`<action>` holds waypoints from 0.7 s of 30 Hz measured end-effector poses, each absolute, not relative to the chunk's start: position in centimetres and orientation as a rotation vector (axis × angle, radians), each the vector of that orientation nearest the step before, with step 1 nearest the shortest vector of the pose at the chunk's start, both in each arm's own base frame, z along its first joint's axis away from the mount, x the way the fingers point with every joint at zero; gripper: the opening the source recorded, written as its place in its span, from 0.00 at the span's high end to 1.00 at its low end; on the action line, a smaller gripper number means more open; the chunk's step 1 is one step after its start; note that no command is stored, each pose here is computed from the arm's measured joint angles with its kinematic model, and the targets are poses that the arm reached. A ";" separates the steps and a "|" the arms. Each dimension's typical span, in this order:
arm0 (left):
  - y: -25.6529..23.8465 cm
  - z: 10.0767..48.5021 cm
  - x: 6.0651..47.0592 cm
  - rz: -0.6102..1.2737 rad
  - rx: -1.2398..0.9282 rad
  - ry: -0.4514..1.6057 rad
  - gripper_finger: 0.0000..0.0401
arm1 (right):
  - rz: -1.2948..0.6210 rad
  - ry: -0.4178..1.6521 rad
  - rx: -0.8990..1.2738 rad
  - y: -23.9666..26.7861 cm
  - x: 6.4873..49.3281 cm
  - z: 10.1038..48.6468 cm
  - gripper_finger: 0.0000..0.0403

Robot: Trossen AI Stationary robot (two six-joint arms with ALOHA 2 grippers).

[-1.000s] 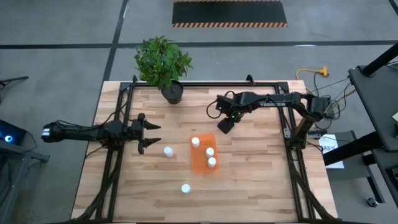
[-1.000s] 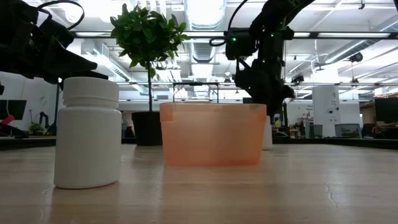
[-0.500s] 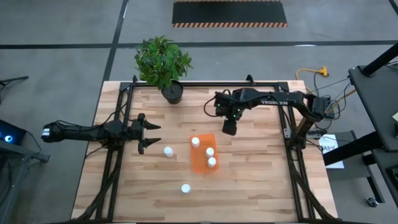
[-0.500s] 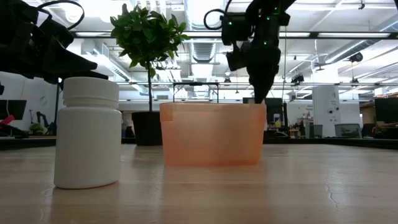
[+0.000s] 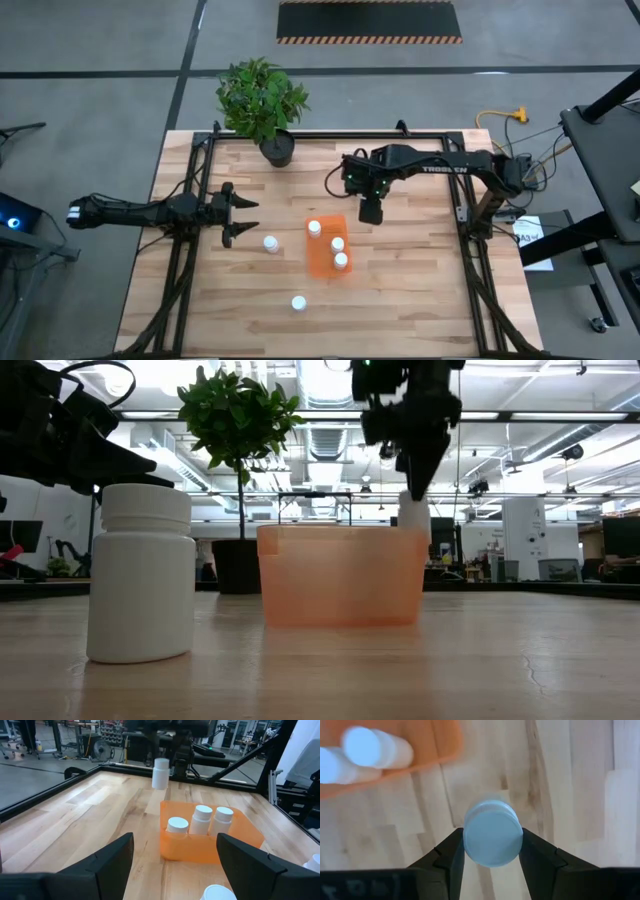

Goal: Pick and place pill bottles into a basket
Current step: Put the white pill bottle into the orange container

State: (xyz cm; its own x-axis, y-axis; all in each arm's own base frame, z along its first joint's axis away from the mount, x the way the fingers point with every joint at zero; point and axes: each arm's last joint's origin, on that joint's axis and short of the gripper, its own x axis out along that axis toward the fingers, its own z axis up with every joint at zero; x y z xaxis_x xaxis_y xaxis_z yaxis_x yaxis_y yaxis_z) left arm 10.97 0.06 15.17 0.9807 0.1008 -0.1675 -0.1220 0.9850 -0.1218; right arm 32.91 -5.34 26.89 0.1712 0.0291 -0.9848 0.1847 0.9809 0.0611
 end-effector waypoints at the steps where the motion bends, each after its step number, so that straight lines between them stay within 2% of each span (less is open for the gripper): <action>1: 0.1 15.2 11.0 0.113 -0.132 0.162 0.33 | -0.107 1.388 0.175 -5.0 33.0 27.3 0.65; 6: 0.1 15.2 11.0 0.112 -0.132 0.162 0.33 | -0.099 1.346 0.168 -3.8 34.1 28.7 0.65; 12: 0.1 15.2 11.0 0.112 -0.132 0.161 0.33 | -0.082 1.401 0.156 -3.1 36.2 28.8 0.65; 21: 0.1 15.2 11.0 0.112 -0.132 0.162 0.33 | -0.044 1.297 0.119 -2.0 39.9 30.8 0.65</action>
